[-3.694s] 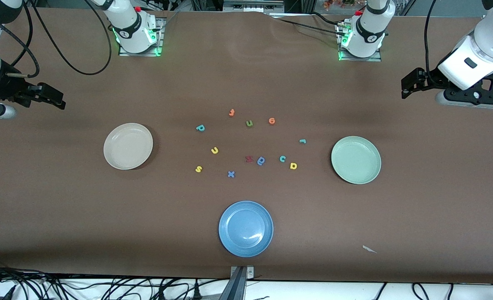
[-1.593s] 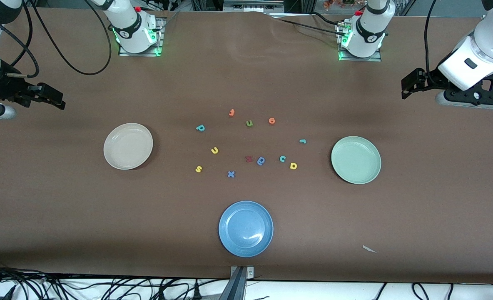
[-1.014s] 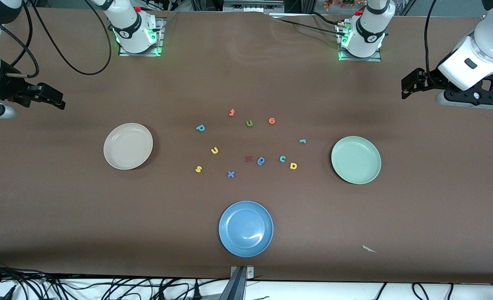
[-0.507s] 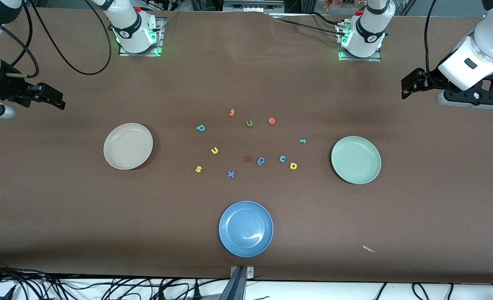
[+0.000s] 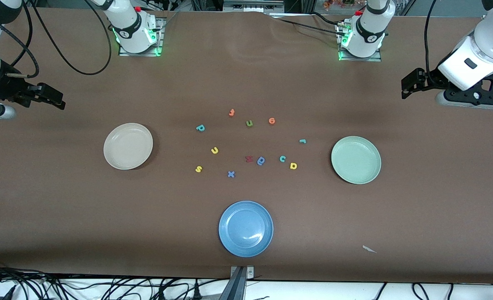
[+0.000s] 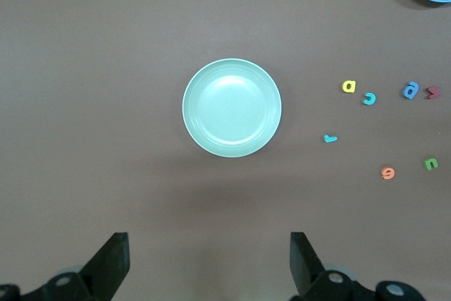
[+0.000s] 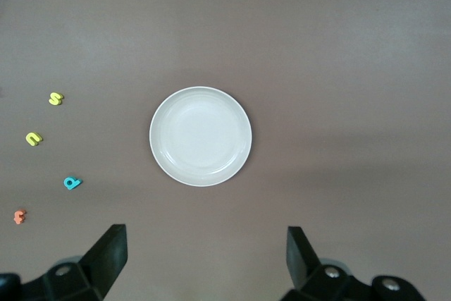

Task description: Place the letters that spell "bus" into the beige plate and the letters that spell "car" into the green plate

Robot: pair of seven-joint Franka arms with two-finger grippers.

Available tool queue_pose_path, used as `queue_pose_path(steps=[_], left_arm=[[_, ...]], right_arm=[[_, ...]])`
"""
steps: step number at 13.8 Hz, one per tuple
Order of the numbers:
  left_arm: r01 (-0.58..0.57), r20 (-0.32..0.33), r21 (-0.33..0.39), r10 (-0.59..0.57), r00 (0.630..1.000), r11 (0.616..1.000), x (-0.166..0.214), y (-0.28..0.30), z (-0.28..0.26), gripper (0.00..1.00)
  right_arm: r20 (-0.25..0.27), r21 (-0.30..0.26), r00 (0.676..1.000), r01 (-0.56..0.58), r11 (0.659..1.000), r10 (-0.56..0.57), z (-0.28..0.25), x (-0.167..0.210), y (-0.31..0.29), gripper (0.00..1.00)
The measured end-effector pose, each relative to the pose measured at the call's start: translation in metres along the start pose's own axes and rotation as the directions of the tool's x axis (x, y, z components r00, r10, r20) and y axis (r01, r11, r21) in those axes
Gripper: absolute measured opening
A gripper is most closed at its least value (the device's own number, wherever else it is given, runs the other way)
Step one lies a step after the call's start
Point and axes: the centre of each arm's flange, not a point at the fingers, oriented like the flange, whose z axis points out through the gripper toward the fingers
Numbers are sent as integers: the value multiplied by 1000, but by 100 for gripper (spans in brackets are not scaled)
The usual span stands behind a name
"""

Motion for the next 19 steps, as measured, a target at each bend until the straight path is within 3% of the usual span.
queue_pose_path(steps=[19], left_arm=[[0,13,1,0,1000,1000,-1,0,1,100]], right_arm=[[-12,0,1000,1,1000,-1,1,3,0,100]])
